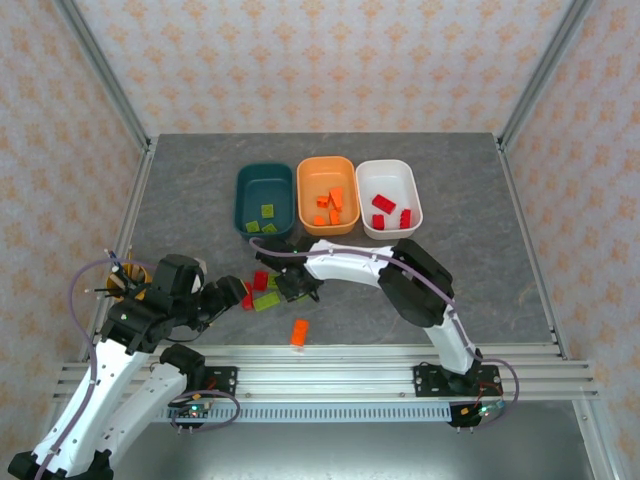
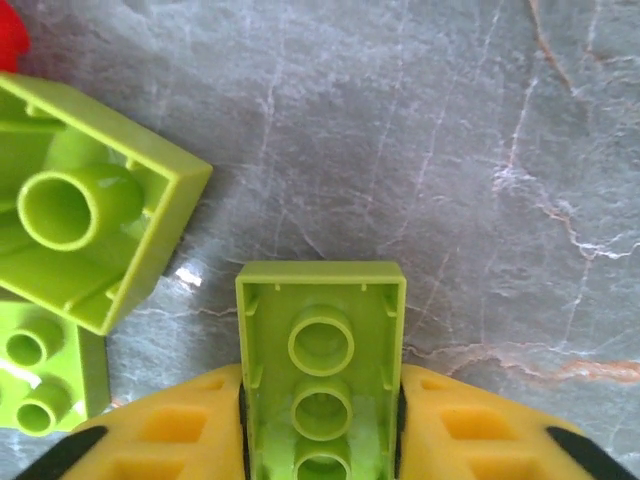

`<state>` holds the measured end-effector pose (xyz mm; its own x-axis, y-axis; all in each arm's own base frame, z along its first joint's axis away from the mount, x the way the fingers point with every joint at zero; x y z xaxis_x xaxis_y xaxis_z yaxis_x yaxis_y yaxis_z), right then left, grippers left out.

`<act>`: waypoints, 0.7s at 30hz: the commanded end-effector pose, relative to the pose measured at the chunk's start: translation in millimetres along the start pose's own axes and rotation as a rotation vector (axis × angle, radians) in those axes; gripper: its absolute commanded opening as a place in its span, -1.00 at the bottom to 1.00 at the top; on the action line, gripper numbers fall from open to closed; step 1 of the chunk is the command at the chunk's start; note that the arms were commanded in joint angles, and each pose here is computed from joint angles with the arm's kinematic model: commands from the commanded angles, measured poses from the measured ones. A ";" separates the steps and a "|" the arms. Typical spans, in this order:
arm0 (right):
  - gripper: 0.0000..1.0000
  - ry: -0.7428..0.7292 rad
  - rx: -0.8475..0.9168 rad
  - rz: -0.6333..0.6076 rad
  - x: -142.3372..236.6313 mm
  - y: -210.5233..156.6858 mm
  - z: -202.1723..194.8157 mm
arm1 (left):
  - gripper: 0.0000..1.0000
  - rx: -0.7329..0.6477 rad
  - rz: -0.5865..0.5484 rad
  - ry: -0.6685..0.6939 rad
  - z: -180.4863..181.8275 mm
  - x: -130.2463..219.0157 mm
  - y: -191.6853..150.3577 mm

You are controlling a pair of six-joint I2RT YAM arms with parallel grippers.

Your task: Sort the legos into containers by color

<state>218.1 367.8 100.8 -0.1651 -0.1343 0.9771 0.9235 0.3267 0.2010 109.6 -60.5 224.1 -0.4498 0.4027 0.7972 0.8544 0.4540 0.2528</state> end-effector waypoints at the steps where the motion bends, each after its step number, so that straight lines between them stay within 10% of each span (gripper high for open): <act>1: -0.41 -0.013 -0.008 -0.005 -4.9 5.6 1.3 | 0.55 0.013 -0.018 -0.015 -1.3 -1.4 2.6; 11: -0.56 0.032 -0.101 -0.247 77.5 65.7 1.9 | 0.55 0.007 -0.022 -0.014 -8.5 -8.4 12.4; 21: -0.56 -0.008 -0.253 -0.317 57.5 161.4 -10.4 | 0.55 -0.001 -0.038 -0.013 -17.6 -14.5 24.3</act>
<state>345.6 413.2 223.1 -0.4923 -0.3111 0.8129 0.8486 0.0364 0.5279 134.2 -69.0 219.9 -0.4413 0.3993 0.8036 0.8559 0.4562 0.2434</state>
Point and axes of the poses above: each hand's point on the last joint's axis, 136 mm out from that joint toward the fingers, its own x axis back along the fingers, its own z axis along the line the jaws close on, y = z × x, the point moved 8 cm from there along x, back along the fingers, and after that the axes turned 10 degrees about -x, right-handed, at the moved point
